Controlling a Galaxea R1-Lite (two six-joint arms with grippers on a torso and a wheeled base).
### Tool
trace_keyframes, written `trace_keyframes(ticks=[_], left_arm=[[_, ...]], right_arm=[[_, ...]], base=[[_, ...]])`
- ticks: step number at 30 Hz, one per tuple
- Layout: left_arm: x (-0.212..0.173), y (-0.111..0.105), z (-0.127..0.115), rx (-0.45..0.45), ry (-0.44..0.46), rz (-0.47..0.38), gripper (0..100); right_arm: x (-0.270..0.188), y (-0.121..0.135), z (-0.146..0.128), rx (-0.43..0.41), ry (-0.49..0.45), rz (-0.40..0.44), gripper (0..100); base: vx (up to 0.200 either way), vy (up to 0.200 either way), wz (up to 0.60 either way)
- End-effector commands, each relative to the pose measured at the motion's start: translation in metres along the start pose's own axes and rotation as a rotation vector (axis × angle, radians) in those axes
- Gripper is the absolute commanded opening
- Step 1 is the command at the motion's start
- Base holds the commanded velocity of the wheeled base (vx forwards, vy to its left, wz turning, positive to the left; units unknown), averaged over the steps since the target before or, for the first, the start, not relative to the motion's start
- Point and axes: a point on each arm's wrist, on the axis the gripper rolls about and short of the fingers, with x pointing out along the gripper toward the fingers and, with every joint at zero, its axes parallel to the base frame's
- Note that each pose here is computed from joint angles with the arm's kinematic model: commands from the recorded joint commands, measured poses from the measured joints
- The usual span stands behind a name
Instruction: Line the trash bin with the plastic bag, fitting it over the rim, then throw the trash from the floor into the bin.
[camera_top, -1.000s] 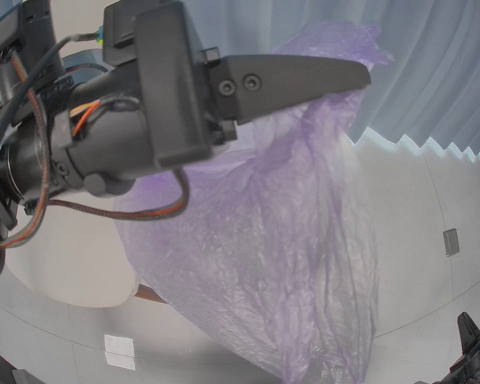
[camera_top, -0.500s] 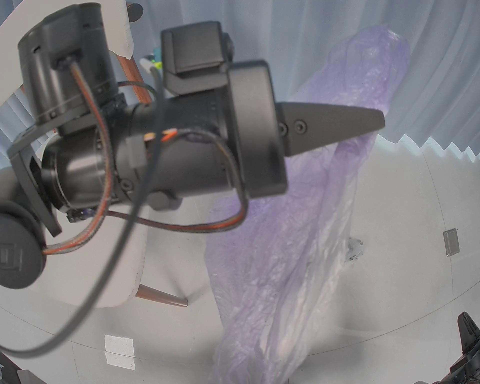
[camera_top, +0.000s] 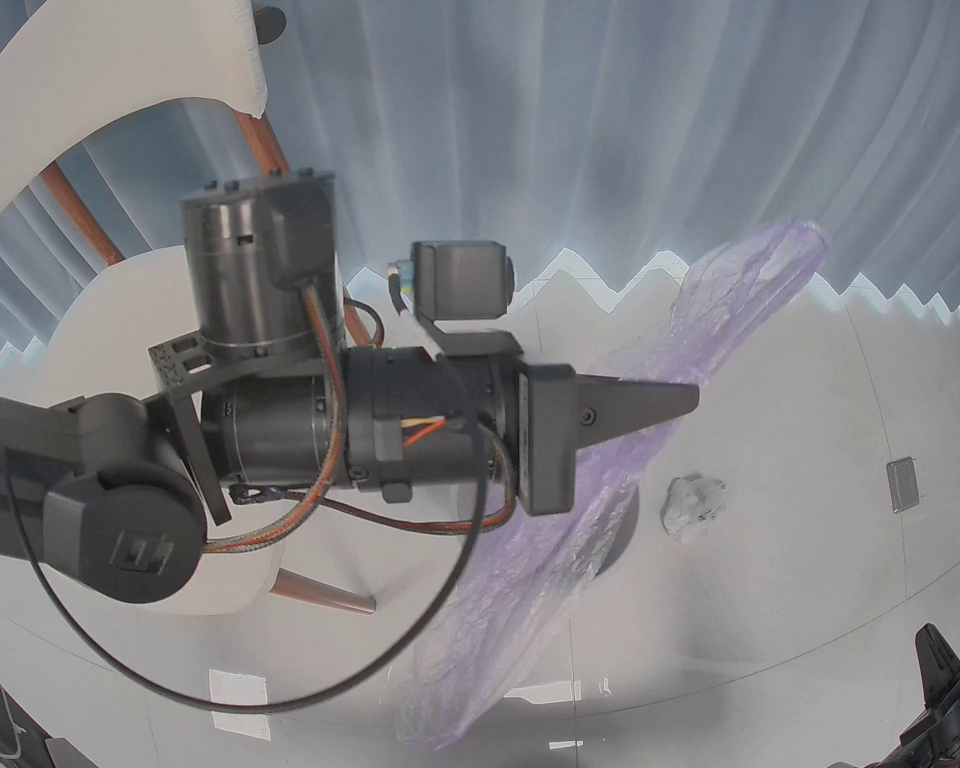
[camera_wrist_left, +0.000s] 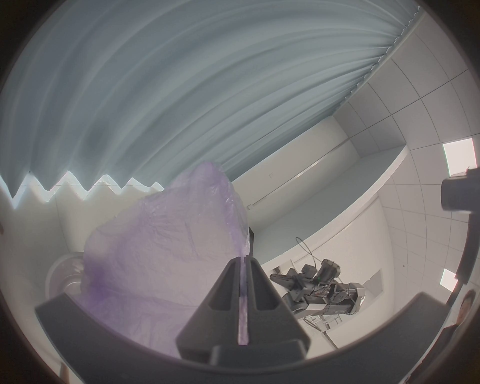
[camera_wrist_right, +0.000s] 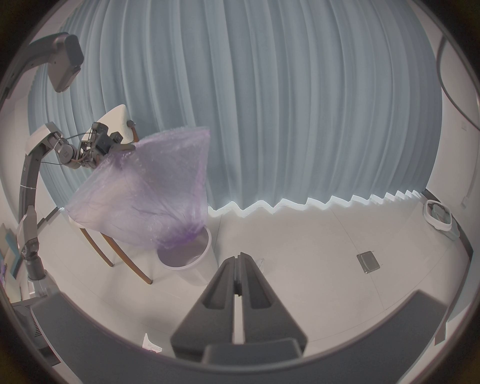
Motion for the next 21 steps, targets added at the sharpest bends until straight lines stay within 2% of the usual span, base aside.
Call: trace_keyframes(ticks=[1, 6, 8, 13, 17, 21], left_arm=[[0.005, 0.02, -0.014, 0.0, 0.024, 0.035, 0], [0.005, 0.04, -0.029, 0.045, 0.032, 0.076, 0], [0.013, 0.054, -0.044, 0.069, 0.038, 0.185, 0], [0.027, 0.07, -0.057, 0.095, -0.029, 0.334, 0], [0.029, 0.074, -0.062, 0.104, -0.091, 0.359, 0], [0.026, 0.072, -0.068, 0.099, -0.099, 0.378, 0]], right_arm=[[0.0, 0.0, -0.005, 0.0, 0.001, 0.0, 0], [0.0, 0.0, -0.005, 0.0, 0.001, 0.0, 0], [0.0, 0.0, -0.005, 0.002, 0.001, 0.0, 0], [0.0, 0.0, -0.005, 0.002, 0.001, -0.001, 0], [0.0, 0.0, -0.006, 0.0, 0.004, -0.001, 0], [0.0, 0.0, -0.005, -0.004, 0.003, 0.002, 0]], base=[[0.0, 0.0, 0.0], [0.0, 0.0, 0.0], [0.0, 0.0, 0.0], [0.0, 0.0, 0.0], [0.0, 0.0, 0.0], [0.0, 0.0, 0.0]])
